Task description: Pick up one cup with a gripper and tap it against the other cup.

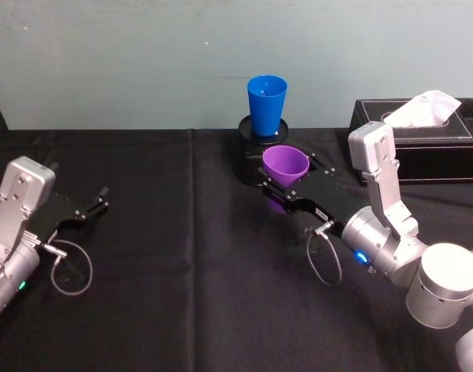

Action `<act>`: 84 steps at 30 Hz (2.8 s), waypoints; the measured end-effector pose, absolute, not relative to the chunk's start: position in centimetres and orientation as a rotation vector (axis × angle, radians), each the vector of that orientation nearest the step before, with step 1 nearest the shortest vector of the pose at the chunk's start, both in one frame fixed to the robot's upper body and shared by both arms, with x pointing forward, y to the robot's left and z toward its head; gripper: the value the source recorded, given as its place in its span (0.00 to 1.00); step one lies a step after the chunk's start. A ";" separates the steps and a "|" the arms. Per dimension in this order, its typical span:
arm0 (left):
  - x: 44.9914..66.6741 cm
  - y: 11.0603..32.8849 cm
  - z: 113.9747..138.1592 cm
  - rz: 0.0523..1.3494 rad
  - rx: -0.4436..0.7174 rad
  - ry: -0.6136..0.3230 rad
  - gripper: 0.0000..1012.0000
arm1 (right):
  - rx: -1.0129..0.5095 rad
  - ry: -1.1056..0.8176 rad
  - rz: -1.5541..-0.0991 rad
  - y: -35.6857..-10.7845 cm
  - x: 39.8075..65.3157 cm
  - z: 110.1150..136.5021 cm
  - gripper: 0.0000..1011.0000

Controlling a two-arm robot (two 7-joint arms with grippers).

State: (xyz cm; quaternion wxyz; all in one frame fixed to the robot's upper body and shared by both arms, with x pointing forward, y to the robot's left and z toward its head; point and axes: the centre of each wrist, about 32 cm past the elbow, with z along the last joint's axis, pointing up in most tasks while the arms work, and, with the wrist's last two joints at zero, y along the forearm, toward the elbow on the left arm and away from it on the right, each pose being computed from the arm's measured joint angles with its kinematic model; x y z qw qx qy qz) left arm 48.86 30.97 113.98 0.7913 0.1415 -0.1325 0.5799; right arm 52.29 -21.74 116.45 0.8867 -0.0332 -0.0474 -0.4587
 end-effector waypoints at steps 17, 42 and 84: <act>48.9 31.0 114.0 1.248 0.304 -0.285 0.99 | -0.069 -0.099 -0.954 -21.7 52.3 116.5 0.74; 48.9 31.0 114.0 1.248 0.304 -0.285 0.99 | -0.069 -0.099 -0.954 -21.7 52.3 116.5 0.74; 48.9 31.0 114.0 1.248 0.304 -0.285 0.99 | -0.069 -0.099 -0.954 -21.7 52.3 116.5 0.74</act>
